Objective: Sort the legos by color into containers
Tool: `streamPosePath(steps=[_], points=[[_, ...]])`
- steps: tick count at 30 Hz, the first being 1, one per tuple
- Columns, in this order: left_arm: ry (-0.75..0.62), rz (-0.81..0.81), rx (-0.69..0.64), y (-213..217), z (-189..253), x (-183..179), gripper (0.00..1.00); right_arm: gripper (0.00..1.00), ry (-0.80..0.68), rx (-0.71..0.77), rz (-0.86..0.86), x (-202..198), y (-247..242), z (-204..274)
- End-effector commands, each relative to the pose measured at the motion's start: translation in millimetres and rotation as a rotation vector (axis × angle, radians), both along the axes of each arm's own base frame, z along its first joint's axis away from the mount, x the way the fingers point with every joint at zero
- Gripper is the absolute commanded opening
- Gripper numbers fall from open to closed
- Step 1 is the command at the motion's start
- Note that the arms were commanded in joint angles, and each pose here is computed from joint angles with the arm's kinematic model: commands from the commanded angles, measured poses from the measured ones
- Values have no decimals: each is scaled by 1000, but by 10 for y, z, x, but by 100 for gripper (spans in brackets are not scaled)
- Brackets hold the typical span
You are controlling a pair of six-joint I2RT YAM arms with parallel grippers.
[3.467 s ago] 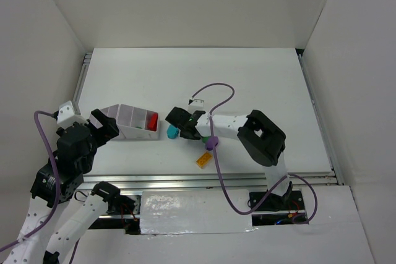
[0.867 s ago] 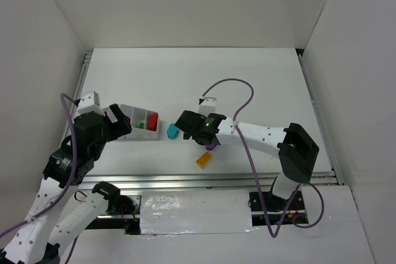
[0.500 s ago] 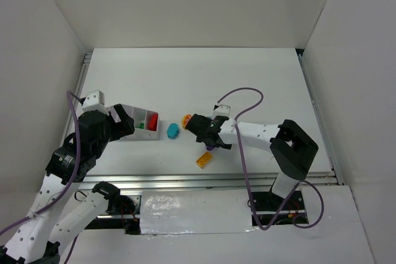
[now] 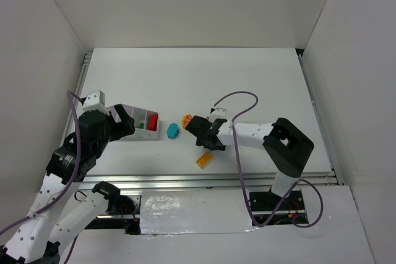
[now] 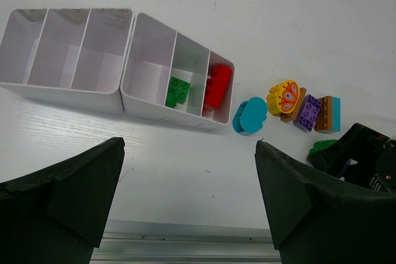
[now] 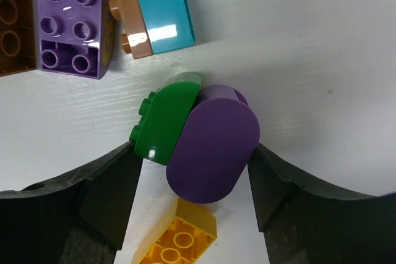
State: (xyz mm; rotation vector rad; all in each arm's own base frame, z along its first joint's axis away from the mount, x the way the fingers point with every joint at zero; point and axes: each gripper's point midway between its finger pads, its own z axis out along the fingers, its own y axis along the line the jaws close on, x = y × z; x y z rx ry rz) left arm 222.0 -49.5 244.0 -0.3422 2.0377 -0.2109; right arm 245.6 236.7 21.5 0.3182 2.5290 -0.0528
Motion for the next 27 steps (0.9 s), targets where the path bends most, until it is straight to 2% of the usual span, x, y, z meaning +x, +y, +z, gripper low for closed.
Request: streamPosePath(steps=[1,5,8,11,12,14,15,27], points=[[-35,-22,6,-39,79,62,99,73,-19,21,13,79,55,-9],[-39,-19,5,-29,80,50,100,56,-2,10,32,93,48,-89],[-42,-17,4,-26,87,47,100,53,4,12,73,92,85,-110],[-38,-17,5,-29,81,55,100,42,10,12,110,83,108,-142],[-36,-17,6,-28,78,53,100,42,11,11,115,81,107,-156],[-35,-15,6,-26,75,51,99,31,14,14,131,73,113,-157],[-38,-13,4,-24,82,52,99,23,10,20,137,74,126,-147],[-37,-20,0,-42,77,50,99,16,-62,13,306,54,269,70]])
